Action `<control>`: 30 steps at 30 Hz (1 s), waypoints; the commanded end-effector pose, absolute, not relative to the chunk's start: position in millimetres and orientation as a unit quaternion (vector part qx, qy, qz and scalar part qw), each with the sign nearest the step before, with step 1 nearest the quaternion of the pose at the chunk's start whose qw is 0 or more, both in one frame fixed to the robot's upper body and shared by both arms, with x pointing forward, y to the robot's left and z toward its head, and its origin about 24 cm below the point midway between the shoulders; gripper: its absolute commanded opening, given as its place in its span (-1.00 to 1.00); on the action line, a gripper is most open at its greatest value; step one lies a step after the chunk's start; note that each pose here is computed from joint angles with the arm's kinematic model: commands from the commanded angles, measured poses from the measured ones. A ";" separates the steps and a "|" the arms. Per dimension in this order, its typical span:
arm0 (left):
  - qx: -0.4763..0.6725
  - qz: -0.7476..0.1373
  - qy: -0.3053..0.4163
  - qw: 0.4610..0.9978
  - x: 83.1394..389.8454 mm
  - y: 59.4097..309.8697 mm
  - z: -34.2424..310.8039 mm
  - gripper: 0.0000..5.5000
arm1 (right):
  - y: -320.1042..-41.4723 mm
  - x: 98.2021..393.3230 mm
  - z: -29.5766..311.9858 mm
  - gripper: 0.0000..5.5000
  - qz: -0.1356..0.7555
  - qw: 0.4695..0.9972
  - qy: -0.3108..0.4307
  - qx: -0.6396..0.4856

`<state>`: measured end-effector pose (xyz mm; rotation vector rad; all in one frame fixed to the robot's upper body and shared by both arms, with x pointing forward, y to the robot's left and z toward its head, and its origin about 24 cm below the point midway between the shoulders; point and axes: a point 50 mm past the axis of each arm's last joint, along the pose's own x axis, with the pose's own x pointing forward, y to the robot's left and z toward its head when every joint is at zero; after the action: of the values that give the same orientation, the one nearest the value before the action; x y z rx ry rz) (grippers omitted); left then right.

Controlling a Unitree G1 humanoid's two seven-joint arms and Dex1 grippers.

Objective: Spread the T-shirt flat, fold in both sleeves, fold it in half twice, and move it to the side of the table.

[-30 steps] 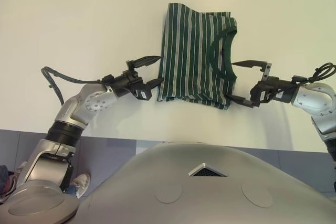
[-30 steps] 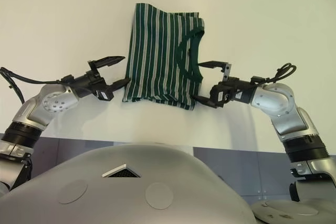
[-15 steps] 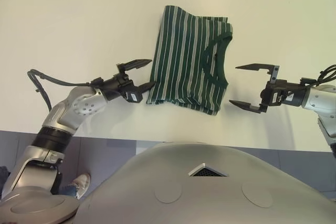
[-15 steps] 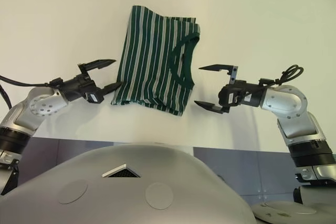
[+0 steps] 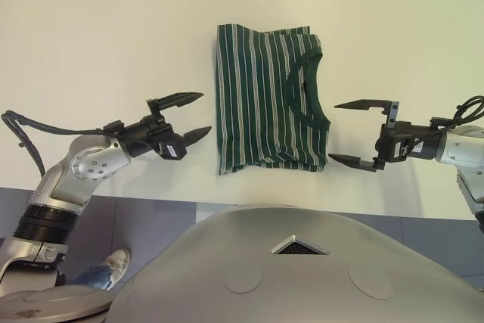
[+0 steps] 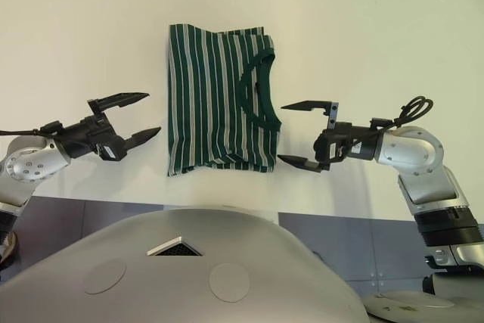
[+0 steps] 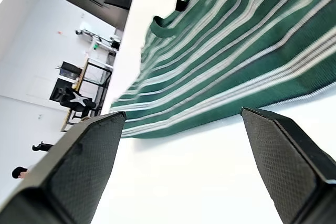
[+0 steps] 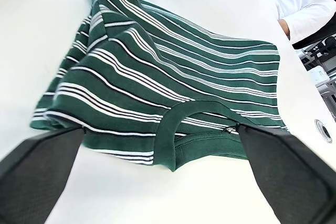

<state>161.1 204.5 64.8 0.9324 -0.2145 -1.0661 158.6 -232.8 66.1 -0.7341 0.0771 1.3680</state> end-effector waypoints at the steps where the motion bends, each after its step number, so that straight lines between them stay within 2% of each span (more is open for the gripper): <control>1: 0.402 -0.518 -0.086 0.750 146.9 204.0 71.9 0.47 | -233.7 150.9 70.8 0.95 0.641 0.689 0.046 -0.335; 4: 0.407 -0.575 -0.053 0.708 121.7 201.1 62.1 0.47 | -228.1 141.3 65.4 0.95 0.671 0.665 0.059 -0.321; 8: 0.404 -0.616 -0.050 0.675 105.3 195.6 58.1 0.47 | -222.7 130.5 59.6 0.95 0.691 0.652 0.069 -0.305; 24: 0.417 -0.624 -0.031 0.660 108.7 187.2 39.1 0.47 | -208.7 136.2 46.7 0.95 0.683 0.657 0.060 -0.313; 27: 0.414 -0.629 -0.030 0.658 109.2 186.0 38.5 0.29 | -208.5 136.5 43.0 0.96 0.682 0.654 0.067 -0.321; 30: 0.410 -0.635 -0.029 0.654 107.4 185.9 38.2 0.12 | -211.0 136.9 40.5 0.77 0.681 0.649 0.076 -0.331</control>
<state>107.6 184.4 40.0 0.9102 -0.0854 -1.4163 134.5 -206.4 42.8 -0.7144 0.1356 1.5503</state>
